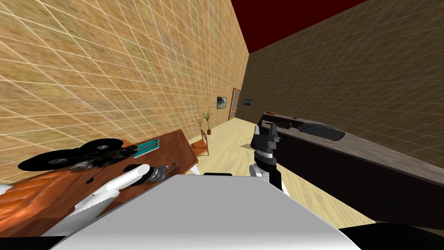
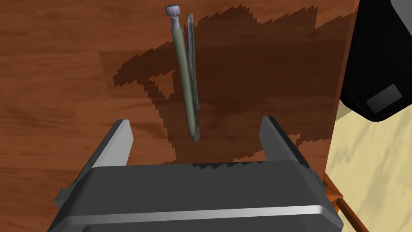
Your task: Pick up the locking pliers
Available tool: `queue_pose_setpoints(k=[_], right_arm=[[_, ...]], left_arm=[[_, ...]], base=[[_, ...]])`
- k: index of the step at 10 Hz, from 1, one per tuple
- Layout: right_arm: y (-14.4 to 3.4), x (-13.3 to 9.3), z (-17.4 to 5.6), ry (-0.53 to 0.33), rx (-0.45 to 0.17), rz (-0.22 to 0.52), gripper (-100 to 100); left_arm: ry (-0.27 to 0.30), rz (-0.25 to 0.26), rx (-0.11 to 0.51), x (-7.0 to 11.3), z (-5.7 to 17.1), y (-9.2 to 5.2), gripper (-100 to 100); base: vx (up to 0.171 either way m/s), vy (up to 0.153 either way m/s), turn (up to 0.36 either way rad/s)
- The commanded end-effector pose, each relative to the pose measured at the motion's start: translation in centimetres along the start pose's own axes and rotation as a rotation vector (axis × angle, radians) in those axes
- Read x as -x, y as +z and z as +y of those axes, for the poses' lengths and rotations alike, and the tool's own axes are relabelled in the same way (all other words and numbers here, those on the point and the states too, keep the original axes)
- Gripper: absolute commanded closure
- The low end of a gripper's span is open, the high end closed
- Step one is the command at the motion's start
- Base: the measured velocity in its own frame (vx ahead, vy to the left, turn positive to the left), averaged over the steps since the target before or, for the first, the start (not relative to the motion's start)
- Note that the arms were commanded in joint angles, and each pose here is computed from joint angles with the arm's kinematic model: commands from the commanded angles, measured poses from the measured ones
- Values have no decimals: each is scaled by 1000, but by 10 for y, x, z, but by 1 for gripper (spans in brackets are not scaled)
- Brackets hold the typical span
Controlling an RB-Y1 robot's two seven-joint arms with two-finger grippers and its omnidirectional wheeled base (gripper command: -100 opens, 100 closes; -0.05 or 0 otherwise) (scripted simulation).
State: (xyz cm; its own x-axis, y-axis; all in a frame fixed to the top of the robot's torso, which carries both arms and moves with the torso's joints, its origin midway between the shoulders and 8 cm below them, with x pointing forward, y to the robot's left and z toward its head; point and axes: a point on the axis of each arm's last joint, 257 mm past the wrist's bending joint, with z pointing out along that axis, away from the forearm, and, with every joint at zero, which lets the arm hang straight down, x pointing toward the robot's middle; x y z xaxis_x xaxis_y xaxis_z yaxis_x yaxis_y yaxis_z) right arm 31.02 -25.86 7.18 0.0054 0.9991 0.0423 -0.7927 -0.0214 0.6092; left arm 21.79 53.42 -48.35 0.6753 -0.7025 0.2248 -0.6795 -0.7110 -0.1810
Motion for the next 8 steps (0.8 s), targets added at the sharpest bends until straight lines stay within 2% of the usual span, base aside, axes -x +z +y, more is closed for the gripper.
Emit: queue_pose_setpoints(k=[1, 5, 6, 7, 8], right_arm=[[0, 0, 0, 0, 0, 0, 0], [0, 0, 0, 0, 0, 0, 0], [0, 0, 0, 0, 0, 0, 0], [0, 0, 0, 0, 0, 0, 0], [0, 0, 0, 0, 0, 0, 0]], left_arm=[[-43, -6, 42, 10, 7, -1, -100], [-141, -10, 128, 29, 19, -10, -100], [-155, -10, 140, 31, 21, -12, -100], [-145, -10, 130, 30, 19, -10, -100], [-147, -10, 133, 30, 20, -10, 0]], base=[[30, -13, -96], [39, -8, -150], [30, -5, -87], [13, -1, -14], [0, 0, 0]])
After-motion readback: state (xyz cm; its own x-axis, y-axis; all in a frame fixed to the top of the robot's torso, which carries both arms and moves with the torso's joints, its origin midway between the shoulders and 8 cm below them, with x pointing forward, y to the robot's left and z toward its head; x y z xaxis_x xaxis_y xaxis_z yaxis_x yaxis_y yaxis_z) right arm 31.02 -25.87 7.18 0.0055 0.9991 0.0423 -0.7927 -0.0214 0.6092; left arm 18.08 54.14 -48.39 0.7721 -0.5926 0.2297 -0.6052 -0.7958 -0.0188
